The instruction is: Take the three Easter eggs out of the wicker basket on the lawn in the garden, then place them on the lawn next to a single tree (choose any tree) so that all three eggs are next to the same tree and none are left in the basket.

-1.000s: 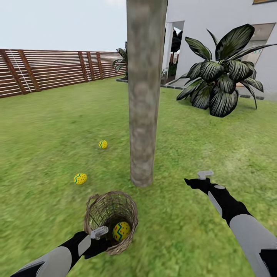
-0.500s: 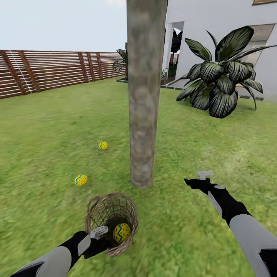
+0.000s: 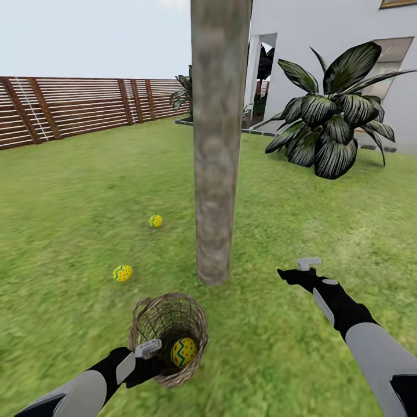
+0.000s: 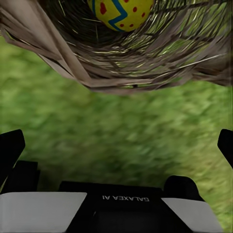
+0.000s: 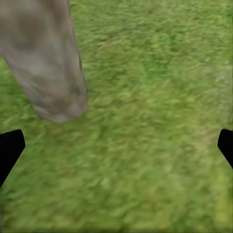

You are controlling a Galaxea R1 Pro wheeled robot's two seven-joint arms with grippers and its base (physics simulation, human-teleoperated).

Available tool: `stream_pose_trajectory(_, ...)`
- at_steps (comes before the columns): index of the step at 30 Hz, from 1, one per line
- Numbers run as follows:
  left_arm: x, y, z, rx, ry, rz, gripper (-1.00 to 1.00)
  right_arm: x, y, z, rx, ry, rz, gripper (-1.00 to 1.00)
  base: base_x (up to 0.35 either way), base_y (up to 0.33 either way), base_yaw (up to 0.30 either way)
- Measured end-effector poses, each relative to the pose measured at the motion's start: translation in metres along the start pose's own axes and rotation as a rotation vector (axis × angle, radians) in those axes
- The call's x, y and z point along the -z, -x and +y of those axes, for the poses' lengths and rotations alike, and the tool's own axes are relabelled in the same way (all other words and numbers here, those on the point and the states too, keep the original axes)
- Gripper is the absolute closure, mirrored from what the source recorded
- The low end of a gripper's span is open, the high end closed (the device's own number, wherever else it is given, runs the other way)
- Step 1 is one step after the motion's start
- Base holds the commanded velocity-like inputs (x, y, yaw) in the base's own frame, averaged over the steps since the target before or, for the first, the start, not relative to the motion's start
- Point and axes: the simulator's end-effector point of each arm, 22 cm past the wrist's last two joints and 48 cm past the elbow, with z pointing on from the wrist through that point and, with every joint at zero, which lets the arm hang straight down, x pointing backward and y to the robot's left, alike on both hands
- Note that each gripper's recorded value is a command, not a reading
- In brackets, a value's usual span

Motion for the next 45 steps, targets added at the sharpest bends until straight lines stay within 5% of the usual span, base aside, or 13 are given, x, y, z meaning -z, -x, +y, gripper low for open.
stream_pose_trajectory(20,0.019,0.001,-0.007,-0.001,-0.002,0.001,-1.00,0.010,0.008,0.003,-0.001,0.005,0.017,-1.00,0.000,-0.006,0.000)
stream_pose_trajectory(45,0.019,0.001,-0.006,0.000,0.001,0.001,-1.00,0.007,0.003,0.022,0.034,0.033,0.030,-1.00,-0.030,-0.224,0.000)
